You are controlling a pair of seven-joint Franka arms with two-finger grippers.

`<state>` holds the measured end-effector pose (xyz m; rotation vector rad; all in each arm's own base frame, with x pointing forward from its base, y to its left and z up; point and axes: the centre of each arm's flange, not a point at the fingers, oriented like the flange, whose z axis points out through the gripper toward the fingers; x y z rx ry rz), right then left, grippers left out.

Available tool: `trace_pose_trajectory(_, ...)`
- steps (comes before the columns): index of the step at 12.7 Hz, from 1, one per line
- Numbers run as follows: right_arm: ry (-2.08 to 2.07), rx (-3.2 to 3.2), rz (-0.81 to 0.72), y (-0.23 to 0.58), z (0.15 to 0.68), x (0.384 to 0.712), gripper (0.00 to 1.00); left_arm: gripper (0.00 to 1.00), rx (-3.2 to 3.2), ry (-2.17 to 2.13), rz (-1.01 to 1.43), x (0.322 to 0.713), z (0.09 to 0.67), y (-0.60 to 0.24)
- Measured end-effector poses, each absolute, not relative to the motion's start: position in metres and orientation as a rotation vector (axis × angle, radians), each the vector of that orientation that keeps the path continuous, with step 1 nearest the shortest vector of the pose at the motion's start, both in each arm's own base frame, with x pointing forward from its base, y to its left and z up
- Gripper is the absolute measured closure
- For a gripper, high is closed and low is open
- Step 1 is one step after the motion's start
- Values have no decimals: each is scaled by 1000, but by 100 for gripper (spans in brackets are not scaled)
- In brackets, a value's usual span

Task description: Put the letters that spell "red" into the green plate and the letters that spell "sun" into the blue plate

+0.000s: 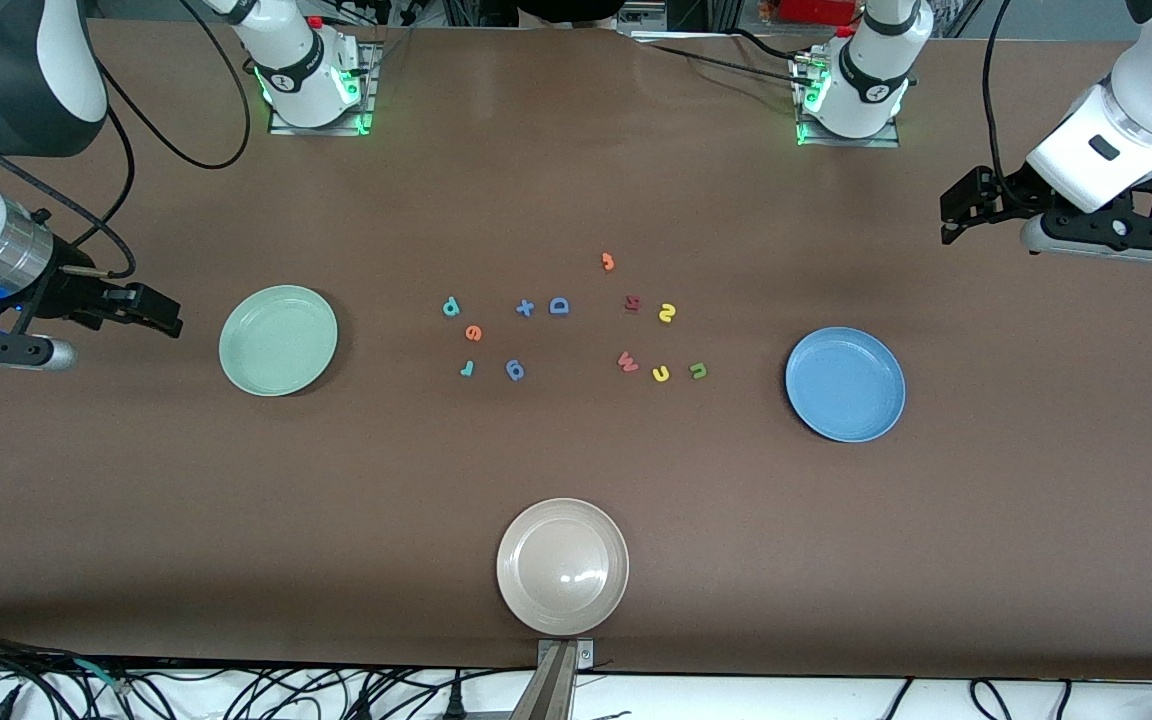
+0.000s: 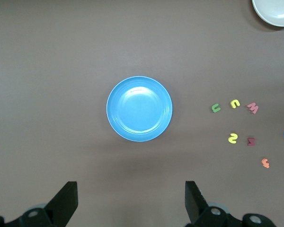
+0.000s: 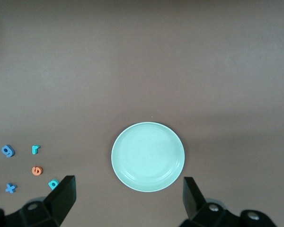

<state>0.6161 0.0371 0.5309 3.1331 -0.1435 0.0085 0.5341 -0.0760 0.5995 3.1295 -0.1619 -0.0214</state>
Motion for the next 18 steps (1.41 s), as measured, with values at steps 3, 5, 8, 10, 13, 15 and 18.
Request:
trace_pose_trajectory(3,-145,3133,8,37,531,616,0,0,3130,-162,-21,534,599,-76)
trace_pose_trajectory(5,-144,3133,8,37,531,616,0,0,3130,-162,-21,534,599,-76)
trace_pose_trajectory(8,-142,3133,-1,38,530,615,0,0,3130,-162,-21,534,599,-76)
trace_pose_trajectory(10,-141,3131,-25,38,529,614,0,0,3130,-162,-21,534,599,-76)
trace_pose_trajectory(13,-141,3131,-34,38,528,613,0,0,3130,-162,-21,534,599,-76)
trace_pose_trajectory(15,-141,3131,-35,38,528,613,0,0,3130,-162,-21,534,599,-76)
trace_pose_trajectory(18,-141,3130,-35,38,528,613,0,0,3130,-162,-21,534,599,-76)
